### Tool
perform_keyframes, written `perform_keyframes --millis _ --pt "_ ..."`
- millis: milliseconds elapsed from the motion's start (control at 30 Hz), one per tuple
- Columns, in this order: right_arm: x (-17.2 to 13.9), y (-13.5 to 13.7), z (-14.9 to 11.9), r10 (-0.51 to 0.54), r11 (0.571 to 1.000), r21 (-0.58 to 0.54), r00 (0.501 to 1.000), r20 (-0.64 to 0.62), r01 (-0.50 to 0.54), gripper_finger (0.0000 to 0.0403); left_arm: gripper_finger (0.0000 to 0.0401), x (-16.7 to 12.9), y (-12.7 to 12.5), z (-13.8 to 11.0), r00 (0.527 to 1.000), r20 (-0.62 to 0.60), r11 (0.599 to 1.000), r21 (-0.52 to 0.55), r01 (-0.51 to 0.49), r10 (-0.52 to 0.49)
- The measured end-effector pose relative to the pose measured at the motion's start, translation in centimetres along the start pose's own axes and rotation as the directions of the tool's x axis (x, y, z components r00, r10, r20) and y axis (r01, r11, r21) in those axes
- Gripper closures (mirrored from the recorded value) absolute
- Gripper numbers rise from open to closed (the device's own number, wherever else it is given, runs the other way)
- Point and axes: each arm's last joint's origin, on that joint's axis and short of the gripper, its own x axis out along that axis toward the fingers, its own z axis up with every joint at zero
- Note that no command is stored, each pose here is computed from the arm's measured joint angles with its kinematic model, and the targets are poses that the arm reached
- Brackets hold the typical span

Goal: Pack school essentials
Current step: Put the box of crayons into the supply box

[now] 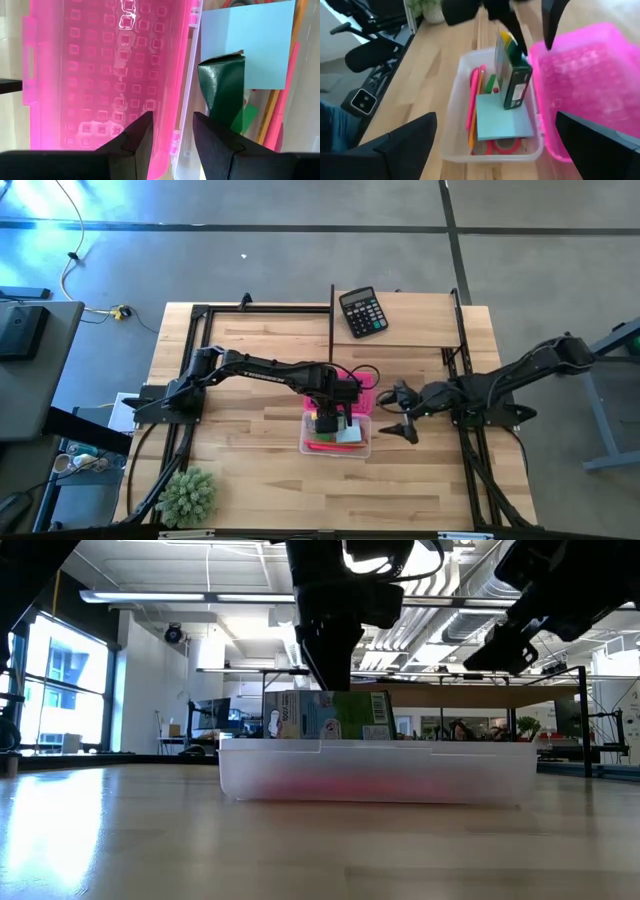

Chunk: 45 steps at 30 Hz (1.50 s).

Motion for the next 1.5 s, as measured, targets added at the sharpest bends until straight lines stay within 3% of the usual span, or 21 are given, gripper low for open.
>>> perform_keyframes --millis 200,833,1033,1367,1500 --pt "2.0 -0.1 -1.2 0.001 0.999 0.044 0.996 -0.086 0.003 0.0004 0.0275 0.0 0.0 0.0 1.0 0.001 1.0 0.001 0.0 0.0" --pt "5.3 0.5 -3.4 0.044 0.998 0.041 0.985 -0.164 -0.038 0.0017 0.0275 0.0 0.0 0.0 1.0 0.003 1.0 0.0 0.001 -0.001" --pt "6.1 0.4 -3.9 0.04 0.999 0.04 0.986 -0.164 -0.034 0.009 0.0275 0.0 0.0 0.0 1.0 0.003 1.0 0.0 0.001 -0.001" --pt "6.7 0.3 -4.5 0.033 0.999 0.039 0.983 -0.181 -0.027 0.027 0.0275 0.0 0.0 0.0 1.0 0.003 1.0 0.0 0.001 -0.001" --pt "6.7 0.3 -4.5 0.032 0.999 0.038 0.983 -0.182 -0.026 0.0325 0.0275 0.0 0.0 0.0 1.0 0.004 1.0 0.001 0.002 -0.002"
